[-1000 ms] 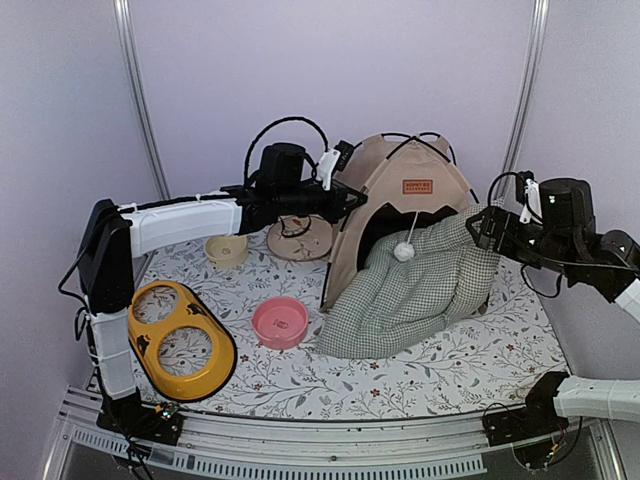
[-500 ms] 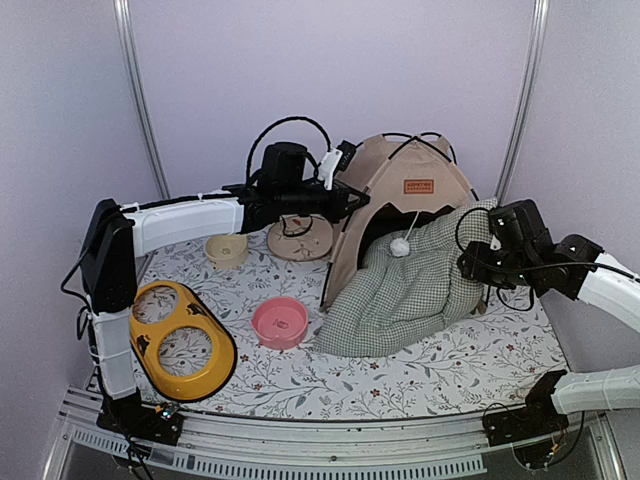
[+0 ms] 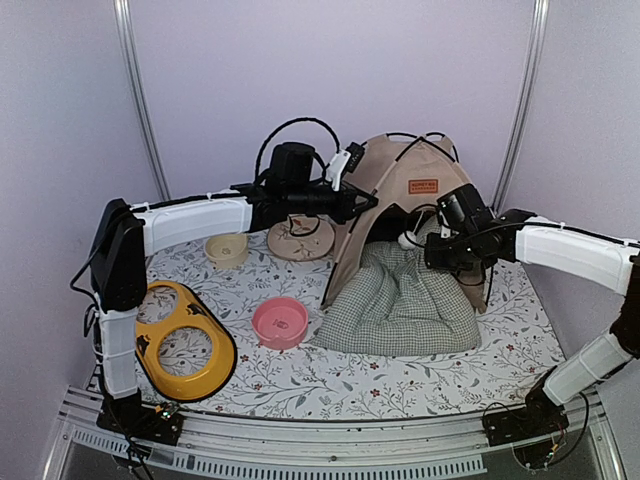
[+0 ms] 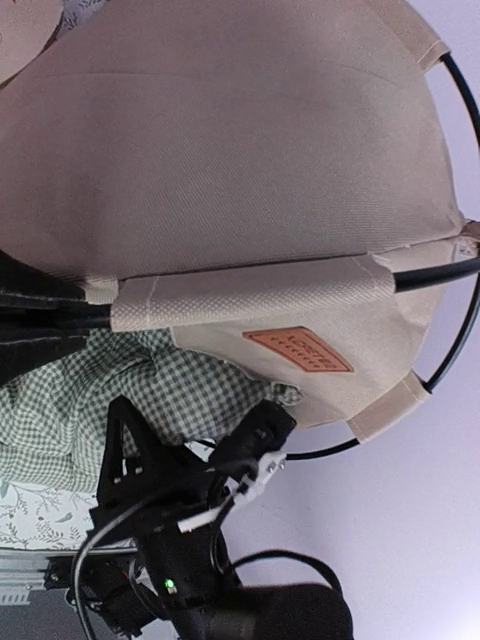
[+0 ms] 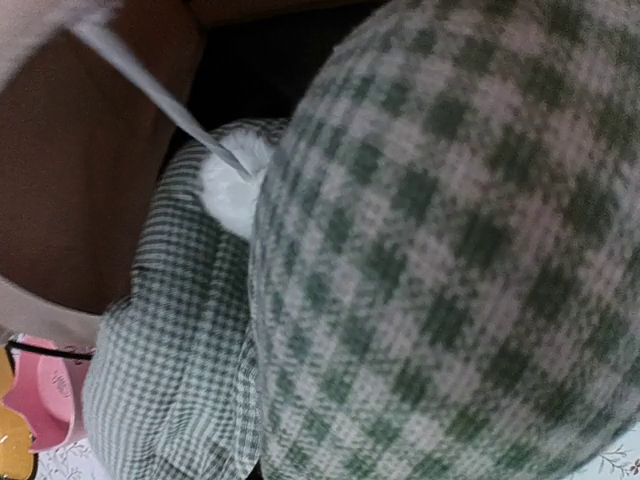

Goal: Set up the pet tent

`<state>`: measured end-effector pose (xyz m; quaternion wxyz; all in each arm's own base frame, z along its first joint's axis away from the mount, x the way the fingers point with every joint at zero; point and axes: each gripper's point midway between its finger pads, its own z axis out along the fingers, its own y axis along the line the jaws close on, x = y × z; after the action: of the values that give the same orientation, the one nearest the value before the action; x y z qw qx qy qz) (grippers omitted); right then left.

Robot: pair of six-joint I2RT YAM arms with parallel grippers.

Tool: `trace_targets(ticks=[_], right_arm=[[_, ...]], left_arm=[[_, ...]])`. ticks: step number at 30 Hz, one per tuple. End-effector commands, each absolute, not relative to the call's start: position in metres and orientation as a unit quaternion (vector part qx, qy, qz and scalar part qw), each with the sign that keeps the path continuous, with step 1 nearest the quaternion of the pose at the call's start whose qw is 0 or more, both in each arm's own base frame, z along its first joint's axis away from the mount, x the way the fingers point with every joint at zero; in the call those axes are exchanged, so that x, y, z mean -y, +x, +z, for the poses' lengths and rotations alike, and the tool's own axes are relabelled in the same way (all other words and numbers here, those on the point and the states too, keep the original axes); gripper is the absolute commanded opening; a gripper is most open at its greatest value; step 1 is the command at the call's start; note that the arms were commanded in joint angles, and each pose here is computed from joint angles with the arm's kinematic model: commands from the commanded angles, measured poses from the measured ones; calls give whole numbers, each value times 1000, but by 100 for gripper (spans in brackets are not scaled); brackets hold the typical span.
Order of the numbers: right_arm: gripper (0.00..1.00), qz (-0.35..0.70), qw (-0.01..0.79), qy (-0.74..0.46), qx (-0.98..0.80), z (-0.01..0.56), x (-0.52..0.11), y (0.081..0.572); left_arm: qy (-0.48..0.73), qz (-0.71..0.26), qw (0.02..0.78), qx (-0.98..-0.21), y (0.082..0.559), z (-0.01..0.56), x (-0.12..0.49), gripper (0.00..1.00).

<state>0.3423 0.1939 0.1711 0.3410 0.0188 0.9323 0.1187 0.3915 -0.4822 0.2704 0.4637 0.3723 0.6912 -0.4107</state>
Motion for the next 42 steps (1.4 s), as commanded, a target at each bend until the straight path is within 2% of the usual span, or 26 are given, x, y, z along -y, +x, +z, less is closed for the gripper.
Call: trace_targets(ticks=[1,5,12,17,23,29,34,42], right_arm=[[16,77,320,39,-943,133,-164,358],[31,65,314,46,-946,126,-152,365],[68,77,377,22,-923,198,-166,360],[83,47,395,29,-917,222,-152,345],[89,28,398,33,-916,231,-139,337],[92,22,386,23,-922,226,-140,333],[92,57,390,1,-919,238,-159,332],[92,57,322,-24,-945,168,-173,313]], left_arm=[[376,-416,453,-693,377,275,491,0],[373,-424,448,-693,376,276,493,0],[318,-400,438,-739,396,257,487,0],[280,-396,431,-761,404,249,481,0],[273,-397,427,-765,405,247,481,0],[276,-398,422,-766,404,246,481,0],[275,-403,421,-765,403,248,482,0],[279,-408,418,-763,402,249,484,0]])
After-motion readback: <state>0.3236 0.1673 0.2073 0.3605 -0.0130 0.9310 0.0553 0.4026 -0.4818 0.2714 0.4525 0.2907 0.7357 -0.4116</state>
